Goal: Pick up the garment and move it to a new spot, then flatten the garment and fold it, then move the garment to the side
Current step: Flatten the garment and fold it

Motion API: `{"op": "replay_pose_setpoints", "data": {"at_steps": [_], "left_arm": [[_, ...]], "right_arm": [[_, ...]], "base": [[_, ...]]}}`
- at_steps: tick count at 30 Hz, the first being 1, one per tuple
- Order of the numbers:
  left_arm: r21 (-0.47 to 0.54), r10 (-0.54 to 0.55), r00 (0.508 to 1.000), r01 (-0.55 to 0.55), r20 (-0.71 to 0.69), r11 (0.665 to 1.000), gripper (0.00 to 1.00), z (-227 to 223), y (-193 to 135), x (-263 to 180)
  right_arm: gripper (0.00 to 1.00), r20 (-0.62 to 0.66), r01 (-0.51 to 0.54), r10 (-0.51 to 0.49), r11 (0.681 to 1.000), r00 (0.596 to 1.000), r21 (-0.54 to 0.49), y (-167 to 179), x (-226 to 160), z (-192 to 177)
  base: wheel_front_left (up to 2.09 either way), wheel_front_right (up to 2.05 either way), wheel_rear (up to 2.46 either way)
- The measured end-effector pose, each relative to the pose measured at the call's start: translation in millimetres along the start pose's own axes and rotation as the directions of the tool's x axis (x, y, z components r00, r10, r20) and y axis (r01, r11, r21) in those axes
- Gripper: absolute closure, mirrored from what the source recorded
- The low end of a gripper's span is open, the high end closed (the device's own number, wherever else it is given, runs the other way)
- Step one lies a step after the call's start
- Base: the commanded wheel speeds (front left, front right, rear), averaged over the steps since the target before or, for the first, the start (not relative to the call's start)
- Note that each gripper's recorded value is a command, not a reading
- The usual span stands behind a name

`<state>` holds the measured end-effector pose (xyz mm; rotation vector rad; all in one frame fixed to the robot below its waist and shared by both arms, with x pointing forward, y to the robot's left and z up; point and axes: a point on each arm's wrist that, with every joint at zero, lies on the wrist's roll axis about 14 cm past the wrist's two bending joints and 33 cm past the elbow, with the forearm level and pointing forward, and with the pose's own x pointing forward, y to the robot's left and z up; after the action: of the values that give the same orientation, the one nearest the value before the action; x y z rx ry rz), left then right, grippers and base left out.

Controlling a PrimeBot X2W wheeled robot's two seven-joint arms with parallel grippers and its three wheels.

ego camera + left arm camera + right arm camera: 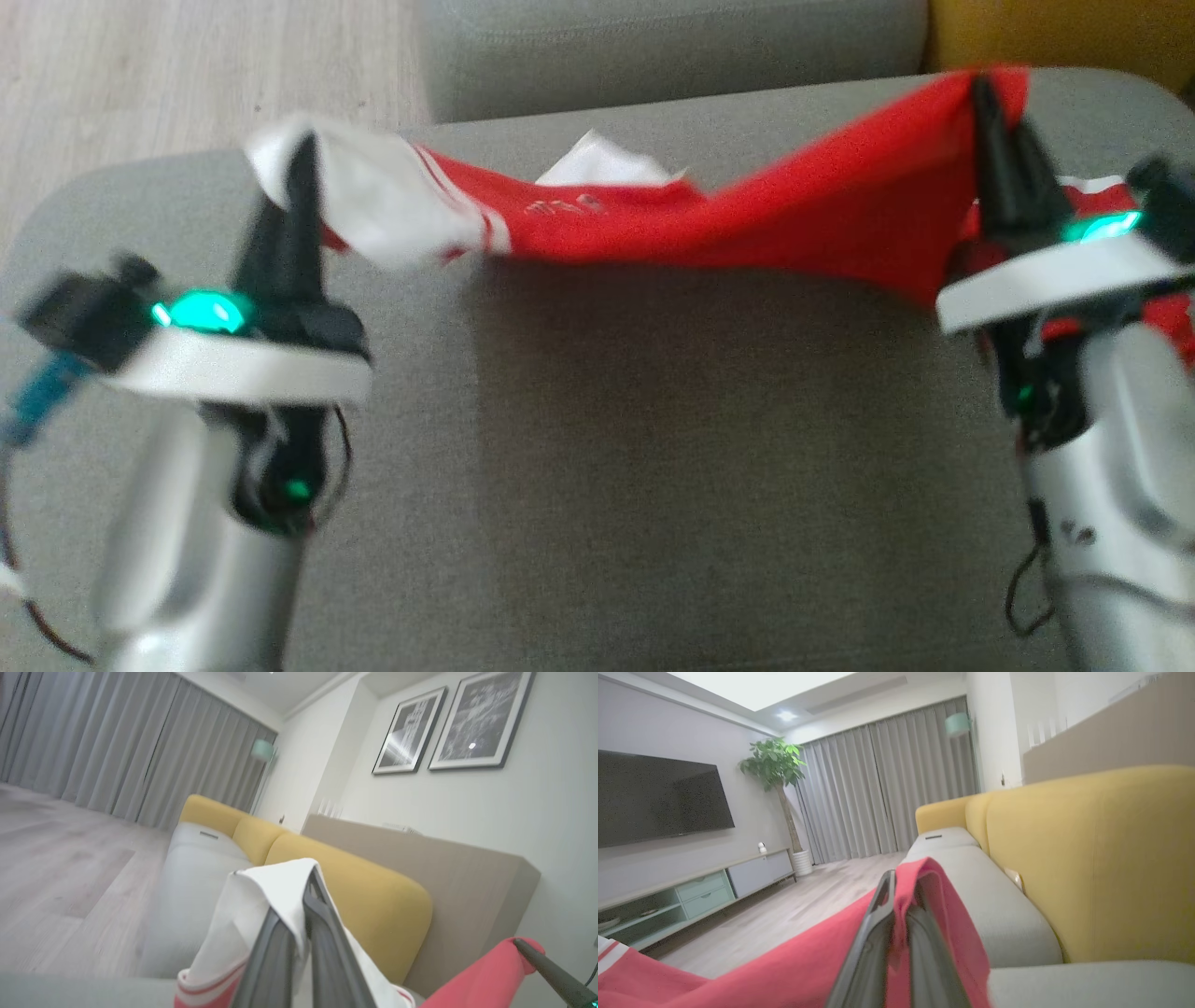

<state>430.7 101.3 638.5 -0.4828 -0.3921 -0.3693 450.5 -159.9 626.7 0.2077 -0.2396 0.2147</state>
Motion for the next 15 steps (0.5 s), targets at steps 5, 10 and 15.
{"op": "replay_pose_setpoints", "data": {"at_steps": [5,10,15], "left_arm": [[-0.018,-0.048,0.983,0.052,0.176,0.999,1.00,61.4,-13.0,24.8],[-0.020,-0.057,0.936,0.068,0.348,0.997,1.00,125.0,-21.6,32.7],[0.009,-0.040,0.917,0.040,0.397,0.999,1.00,152.8,-19.0,31.3]], "right_arm": [[1.00,0.107,-0.070,0.075,0.996,0.991,-0.045,20.4,10.3,55.6],[1.00,0.189,-0.121,0.135,0.989,0.973,-0.088,40.0,10.8,102.3],[1.00,0.194,-0.101,0.113,0.992,0.975,-0.069,37.9,11.2,114.8]], "base": [[0.00,0.00,0.00],[0.00,0.00,0.00],[0.00,0.00,0.00]]}}
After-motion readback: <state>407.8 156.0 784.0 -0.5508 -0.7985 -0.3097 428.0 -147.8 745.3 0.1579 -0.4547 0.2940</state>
